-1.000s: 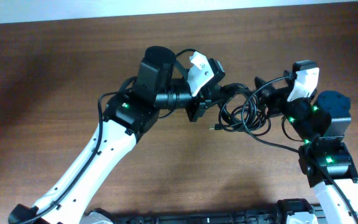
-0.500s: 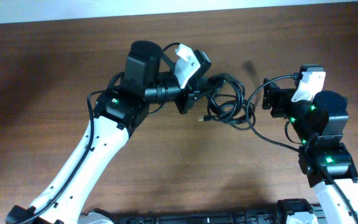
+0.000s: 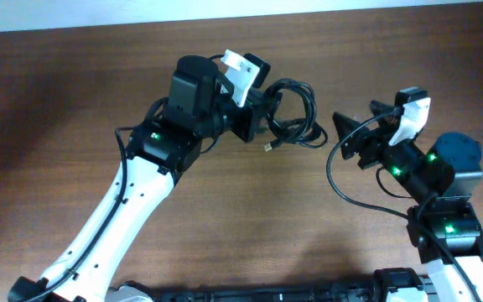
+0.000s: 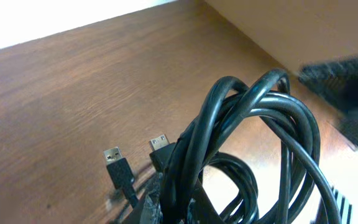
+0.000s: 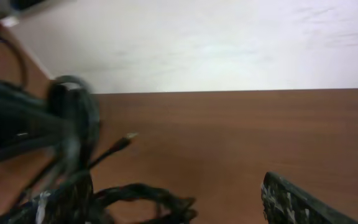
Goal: Untangle cables
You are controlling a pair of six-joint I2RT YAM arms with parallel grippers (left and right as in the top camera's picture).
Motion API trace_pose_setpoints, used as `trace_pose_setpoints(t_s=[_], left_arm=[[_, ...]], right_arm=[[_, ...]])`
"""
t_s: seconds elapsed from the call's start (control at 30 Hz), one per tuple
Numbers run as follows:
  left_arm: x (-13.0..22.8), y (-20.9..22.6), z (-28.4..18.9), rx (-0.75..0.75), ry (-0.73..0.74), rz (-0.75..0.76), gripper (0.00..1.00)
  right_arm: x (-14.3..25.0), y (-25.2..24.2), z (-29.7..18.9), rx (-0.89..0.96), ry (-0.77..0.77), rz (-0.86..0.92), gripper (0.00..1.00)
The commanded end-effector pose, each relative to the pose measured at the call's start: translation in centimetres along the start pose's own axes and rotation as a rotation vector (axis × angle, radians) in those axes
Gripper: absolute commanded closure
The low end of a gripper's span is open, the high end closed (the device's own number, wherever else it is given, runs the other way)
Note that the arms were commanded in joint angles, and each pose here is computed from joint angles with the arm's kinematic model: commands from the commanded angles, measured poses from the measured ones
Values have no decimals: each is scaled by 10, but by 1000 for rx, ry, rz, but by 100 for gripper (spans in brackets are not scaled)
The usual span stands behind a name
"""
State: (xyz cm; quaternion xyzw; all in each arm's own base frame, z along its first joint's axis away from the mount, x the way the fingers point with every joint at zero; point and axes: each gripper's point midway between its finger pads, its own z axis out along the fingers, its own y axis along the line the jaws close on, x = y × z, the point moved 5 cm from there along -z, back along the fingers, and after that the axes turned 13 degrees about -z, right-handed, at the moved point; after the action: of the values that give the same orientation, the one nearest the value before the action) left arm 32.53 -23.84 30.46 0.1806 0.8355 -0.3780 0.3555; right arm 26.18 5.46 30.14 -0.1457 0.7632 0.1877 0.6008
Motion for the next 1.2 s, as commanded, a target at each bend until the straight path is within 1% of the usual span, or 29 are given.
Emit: trace_pose_setpoints(t_s=[0.0, 0.13, 0.23, 0.33, 0.43, 0.53, 0.67, 0.73, 0.8, 1.03, 1.17], left_arm=[[-16, -2, -9, -26, -75, -133, 100], [-15, -2, -9, -22, -68, -124, 100], [-12, -7, -9, 12, -42, -23, 100], [-7, -17, -10, 95, -11, 88, 100], [-2, -32, -12, 226, 16, 213, 100], [2, -42, -15, 320, 26, 289, 100], [0, -41, -16, 323, 20, 289, 100], [-1, -46, -21, 389, 14, 298, 100], [-2, -47, -22, 404, 9, 304, 100], [-3, -47, -22, 403, 5, 307, 100], [-7, -39, -22, 352, -10, 300, 100]], right_arm=[[-10, 14, -4, -106, -28, 45, 16], [-13, 14, -4, -105, -40, 44, 16], [-18, 13, -5, -99, -65, 29, 16], [-23, 14, -5, -100, -88, 15, 16], [-23, 14, -5, -101, -90, 13, 16], [-23, 14, -5, -104, -91, 12, 16], [-23, 20, -6, -153, -88, 7, 16], [-22, 28, -7, -217, -88, -45, 16], [-22, 29, -7, -229, -89, -49, 16], [-22, 34, -9, -266, -87, -50, 16], [-22, 34, -9, -266, -87, -51, 16]])
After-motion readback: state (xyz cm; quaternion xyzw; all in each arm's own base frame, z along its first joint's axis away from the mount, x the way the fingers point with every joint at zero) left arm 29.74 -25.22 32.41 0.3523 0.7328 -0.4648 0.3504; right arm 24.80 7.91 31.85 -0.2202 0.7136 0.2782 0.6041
